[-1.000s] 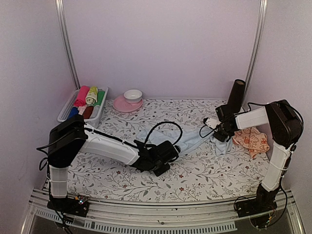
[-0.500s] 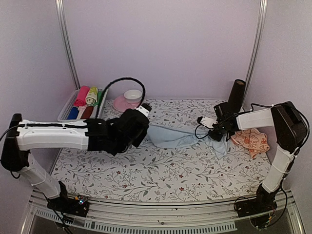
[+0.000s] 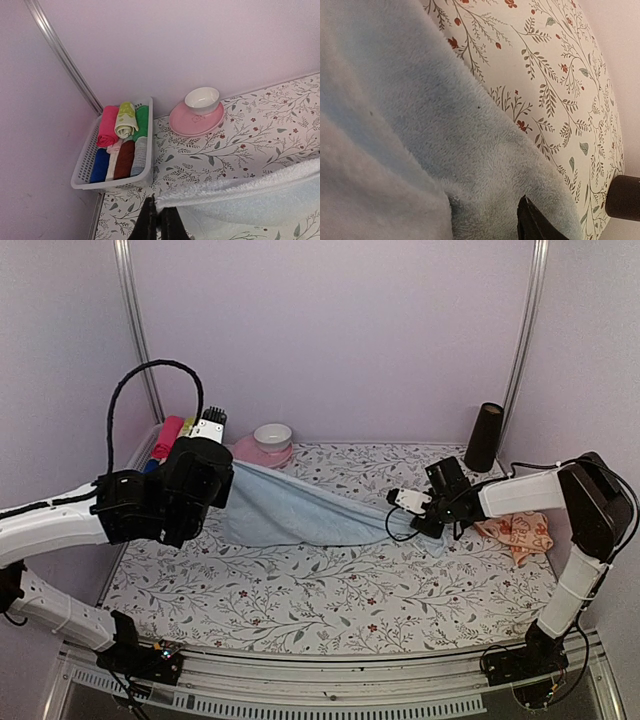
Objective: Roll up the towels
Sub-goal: Adjust the towel at the center of the board.
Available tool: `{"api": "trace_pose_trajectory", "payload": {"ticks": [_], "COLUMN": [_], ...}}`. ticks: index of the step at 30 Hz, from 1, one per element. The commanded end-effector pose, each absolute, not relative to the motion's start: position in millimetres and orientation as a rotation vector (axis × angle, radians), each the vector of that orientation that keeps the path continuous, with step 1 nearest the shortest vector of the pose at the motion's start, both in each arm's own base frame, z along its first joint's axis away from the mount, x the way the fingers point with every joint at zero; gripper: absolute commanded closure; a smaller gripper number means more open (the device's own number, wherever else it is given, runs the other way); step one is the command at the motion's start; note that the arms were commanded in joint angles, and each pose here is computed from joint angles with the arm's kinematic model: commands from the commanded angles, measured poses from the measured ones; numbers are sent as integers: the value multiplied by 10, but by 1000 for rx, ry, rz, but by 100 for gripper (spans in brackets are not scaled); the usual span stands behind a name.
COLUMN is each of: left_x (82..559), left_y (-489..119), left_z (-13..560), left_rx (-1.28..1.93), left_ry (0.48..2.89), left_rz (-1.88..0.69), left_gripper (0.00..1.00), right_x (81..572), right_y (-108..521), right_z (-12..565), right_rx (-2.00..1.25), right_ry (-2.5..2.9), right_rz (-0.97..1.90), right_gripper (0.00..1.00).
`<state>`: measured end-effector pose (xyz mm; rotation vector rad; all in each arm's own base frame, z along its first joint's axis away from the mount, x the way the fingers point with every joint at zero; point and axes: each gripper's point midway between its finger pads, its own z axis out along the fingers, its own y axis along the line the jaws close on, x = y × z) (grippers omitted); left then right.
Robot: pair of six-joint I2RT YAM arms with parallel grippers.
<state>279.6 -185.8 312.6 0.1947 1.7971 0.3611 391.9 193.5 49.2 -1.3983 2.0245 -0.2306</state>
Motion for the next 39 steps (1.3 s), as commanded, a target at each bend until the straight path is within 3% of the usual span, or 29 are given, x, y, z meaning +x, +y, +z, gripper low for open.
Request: {"api": "trace_pose_trajectory", "payload": {"ticks": [1, 11, 14, 16, 18, 19, 22, 25, 30, 34, 39], "left_x": [2699, 2617, 2647, 2668, 2690, 2699, 2727, 2734, 2696, 2608, 2602], "left_y": [-1301, -1022, -1082, -1121, -1156, -1172, -1208, -1207, -1135, -1044, -1047], "left_z": [3346, 3518, 3485, 3444, 3406, 3390, 3370, 3432, 3630, 3811, 3823], "left_rx": [2, -82, -59, -43, -29, -22, -8, -14, -68, -97, -96], "left_ry": [1733, 1684, 1689, 1696, 1704, 1707, 1713, 1704, 1669, 1623, 1595], "left_rz": [489, 470, 454, 455, 459, 461, 471, 486, 472, 457, 474], "left_gripper": [100, 100, 100, 100, 100, 100, 100, 100, 100, 100, 100], "right_x": [3995, 4176, 4169, 4114, 4029, 3999, 4097, 4227, 3916, 3255, 3127], "right_y": [1784, 1593, 1639, 1725, 1814, 1843, 1746, 1566, 1595, 1800, 1841], "right_z": [575, 633, 641, 622, 619, 650, 1022, 1792, 2952, 3057, 2801], "right_rx": [-1369, -1268, -1264, -1282, -1313, -1323, -1280, -1147, -1072, -1351, -1494], "right_ry": [1997, 1991, 1987, 1980, 1977, 1972, 1912, 1798, 1587, 1478, 1539], "right_rz": [-354, -522, -455, -371, -284, -255, -362, -493, -395, -189, -128], "right_gripper": [52, 53, 58, 71, 94, 97, 98, 98, 98, 96, 94]}}
